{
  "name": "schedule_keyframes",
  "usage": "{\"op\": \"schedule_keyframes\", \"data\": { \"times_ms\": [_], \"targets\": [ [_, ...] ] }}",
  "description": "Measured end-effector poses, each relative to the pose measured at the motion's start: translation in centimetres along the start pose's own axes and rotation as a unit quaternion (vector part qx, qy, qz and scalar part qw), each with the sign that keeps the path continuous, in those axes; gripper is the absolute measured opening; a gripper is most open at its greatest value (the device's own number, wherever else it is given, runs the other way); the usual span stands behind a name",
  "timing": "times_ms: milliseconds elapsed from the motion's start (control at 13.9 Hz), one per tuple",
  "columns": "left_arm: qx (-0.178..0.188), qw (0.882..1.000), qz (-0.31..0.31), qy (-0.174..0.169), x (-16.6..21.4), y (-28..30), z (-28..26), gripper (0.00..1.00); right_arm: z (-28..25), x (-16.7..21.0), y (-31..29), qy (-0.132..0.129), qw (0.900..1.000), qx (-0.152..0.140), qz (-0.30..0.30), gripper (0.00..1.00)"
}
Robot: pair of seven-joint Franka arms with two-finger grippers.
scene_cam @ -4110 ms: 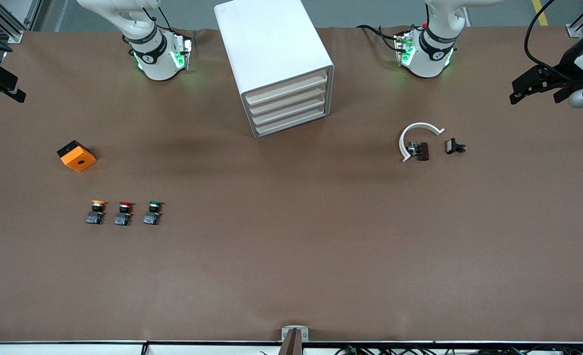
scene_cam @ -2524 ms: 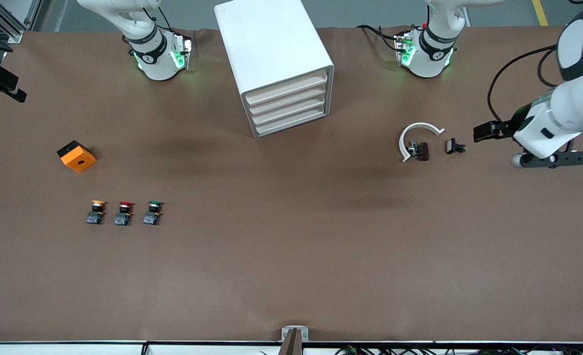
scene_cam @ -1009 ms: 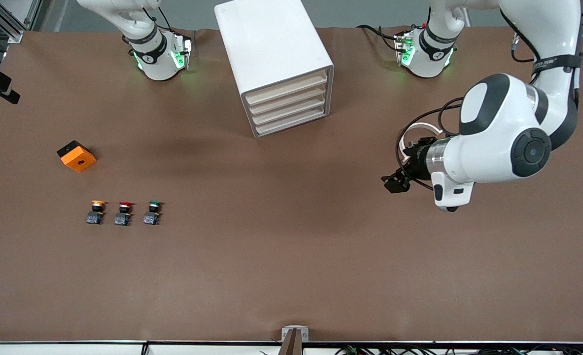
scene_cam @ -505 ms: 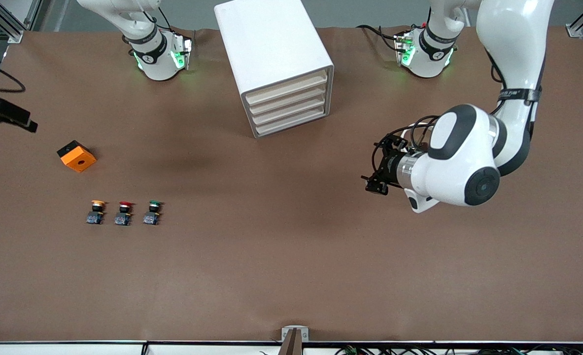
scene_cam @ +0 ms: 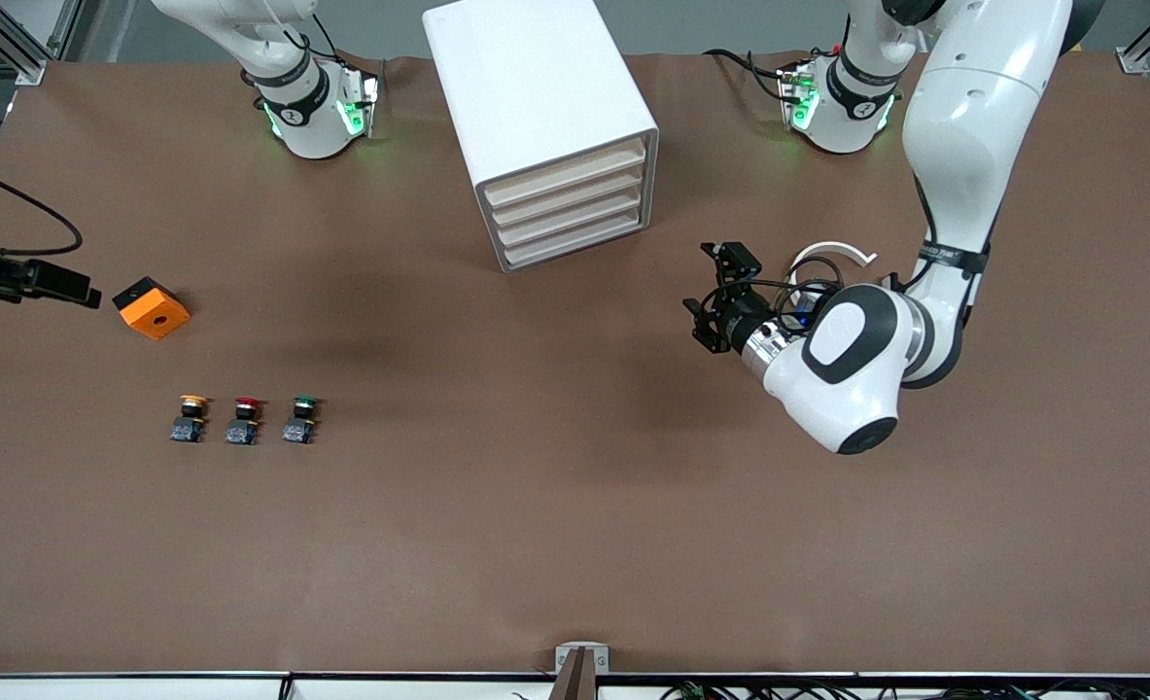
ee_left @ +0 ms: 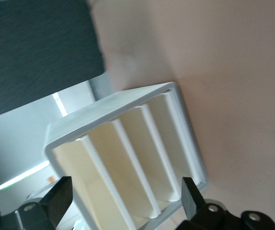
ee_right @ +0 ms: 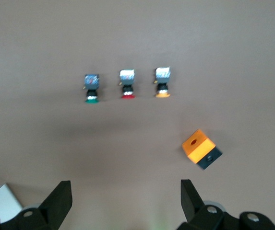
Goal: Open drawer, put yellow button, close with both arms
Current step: 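Reach the drawer front with the left gripper while the right gripper approaches buttons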
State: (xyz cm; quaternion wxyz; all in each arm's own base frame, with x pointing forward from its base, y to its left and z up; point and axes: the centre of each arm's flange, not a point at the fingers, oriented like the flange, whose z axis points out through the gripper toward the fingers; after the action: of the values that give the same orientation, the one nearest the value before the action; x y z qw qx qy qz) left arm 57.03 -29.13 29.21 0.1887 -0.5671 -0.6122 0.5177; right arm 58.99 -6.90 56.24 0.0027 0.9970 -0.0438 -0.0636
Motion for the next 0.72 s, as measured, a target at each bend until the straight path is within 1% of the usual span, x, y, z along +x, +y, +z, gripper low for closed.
{"op": "schedule_keyframes", "data": {
  "times_ms": [216, 361, 433, 577, 649, 721],
  "targets": [
    [0.063, 0.996, -0.047, -0.037, -0.5, 0.2, 1.3, 1.0, 0.4, 0.7, 0.1, 0.012, 1.0, -0.007, 0.001, 1.0],
    [0.093, 0.991, -0.076, -0.06, -0.9, 0.9, 2.0, 1.0, 1.8, 1.5, 0.6, 0.029, 1.0, -0.008, 0.009, 1.0],
    [0.104, 0.989, -0.085, -0.066, -1.1, 1.3, 2.6, 1.0, 3.5, 2.1, 1.5, 0.039, 0.999, -0.008, 0.018, 1.0],
    [0.12, 0.985, -0.104, -0.067, -1.5, 2.0, 3.8, 1.0, 8.9, 3.2, 4.5, 0.059, 0.997, -0.008, 0.04, 1.0],
    [0.127, 0.983, -0.118, -0.064, -1.6, 2.4, 4.4, 1.0, 11.7, 3.5, 5.8, 0.061, 0.997, -0.008, 0.048, 1.0],
    [0.133, 0.98, -0.131, -0.062, -1.6, 2.9, 5.1, 0.98, 14.1, 3.8, 6.6, 0.057, 0.997, -0.008, 0.052, 1.0]
  ]
}}
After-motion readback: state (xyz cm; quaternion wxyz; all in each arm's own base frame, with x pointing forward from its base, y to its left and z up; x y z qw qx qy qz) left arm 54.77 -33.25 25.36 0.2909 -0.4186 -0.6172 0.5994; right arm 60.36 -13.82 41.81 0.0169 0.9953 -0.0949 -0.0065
